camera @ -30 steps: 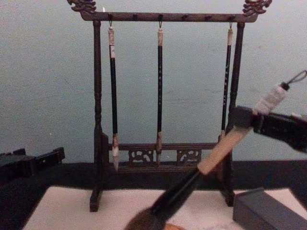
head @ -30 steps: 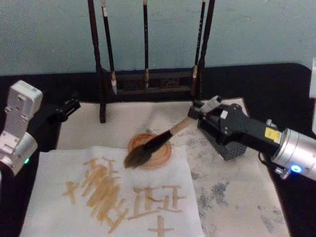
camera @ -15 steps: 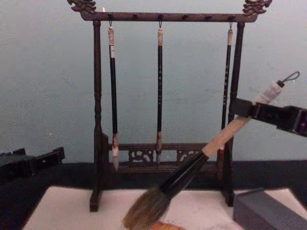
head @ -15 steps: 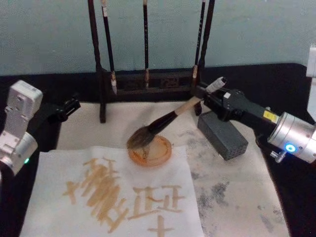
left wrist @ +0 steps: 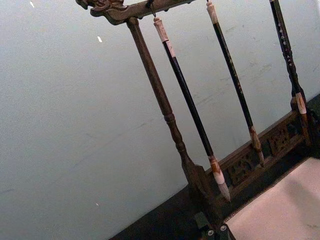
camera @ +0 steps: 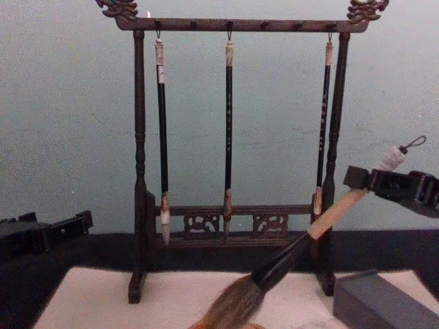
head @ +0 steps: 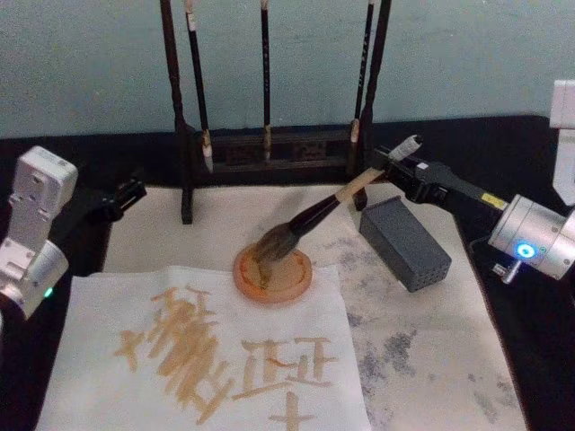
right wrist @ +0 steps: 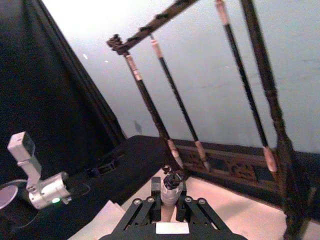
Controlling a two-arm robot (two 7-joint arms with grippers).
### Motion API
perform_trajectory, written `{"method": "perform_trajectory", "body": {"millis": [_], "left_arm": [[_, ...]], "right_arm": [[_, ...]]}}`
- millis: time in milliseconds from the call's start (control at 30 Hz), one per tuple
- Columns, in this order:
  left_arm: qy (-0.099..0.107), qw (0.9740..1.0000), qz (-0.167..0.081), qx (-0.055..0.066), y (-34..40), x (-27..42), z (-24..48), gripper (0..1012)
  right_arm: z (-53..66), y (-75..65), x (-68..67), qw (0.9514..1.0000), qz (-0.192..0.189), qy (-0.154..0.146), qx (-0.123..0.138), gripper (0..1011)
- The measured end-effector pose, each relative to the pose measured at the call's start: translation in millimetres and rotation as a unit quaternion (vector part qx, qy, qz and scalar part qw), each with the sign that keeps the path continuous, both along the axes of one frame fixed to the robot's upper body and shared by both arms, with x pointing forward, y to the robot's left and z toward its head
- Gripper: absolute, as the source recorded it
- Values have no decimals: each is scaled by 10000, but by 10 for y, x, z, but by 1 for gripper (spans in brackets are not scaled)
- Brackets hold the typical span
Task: Pick up the brush from the inkstone, write on the paper, then place the brush back to its original position.
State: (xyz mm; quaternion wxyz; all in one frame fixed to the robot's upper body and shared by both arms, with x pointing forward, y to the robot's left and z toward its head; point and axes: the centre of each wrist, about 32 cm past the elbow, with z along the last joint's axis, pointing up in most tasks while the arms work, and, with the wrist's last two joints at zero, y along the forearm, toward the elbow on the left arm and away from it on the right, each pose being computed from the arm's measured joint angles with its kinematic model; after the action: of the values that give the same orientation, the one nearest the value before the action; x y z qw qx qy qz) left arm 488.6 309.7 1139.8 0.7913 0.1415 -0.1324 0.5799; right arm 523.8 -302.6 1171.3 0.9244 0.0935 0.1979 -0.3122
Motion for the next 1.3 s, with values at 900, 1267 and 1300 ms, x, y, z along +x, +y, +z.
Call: {"method": "perform_trajectory", "body": {"millis": [900,1267,1300], "left_arm": [[0,10000,0,0,0,0,0,1002],[0,10000,1,0,0,0,0,1002],[0,10000,0,0,0,0,0,1002]], "right_arm": [[-262,-149,164,9958,-181,854,290,164],[-286,-181,164,9947,-264,953,293,164],[-287,-182,163,9946,-269,958,291,164]]}}
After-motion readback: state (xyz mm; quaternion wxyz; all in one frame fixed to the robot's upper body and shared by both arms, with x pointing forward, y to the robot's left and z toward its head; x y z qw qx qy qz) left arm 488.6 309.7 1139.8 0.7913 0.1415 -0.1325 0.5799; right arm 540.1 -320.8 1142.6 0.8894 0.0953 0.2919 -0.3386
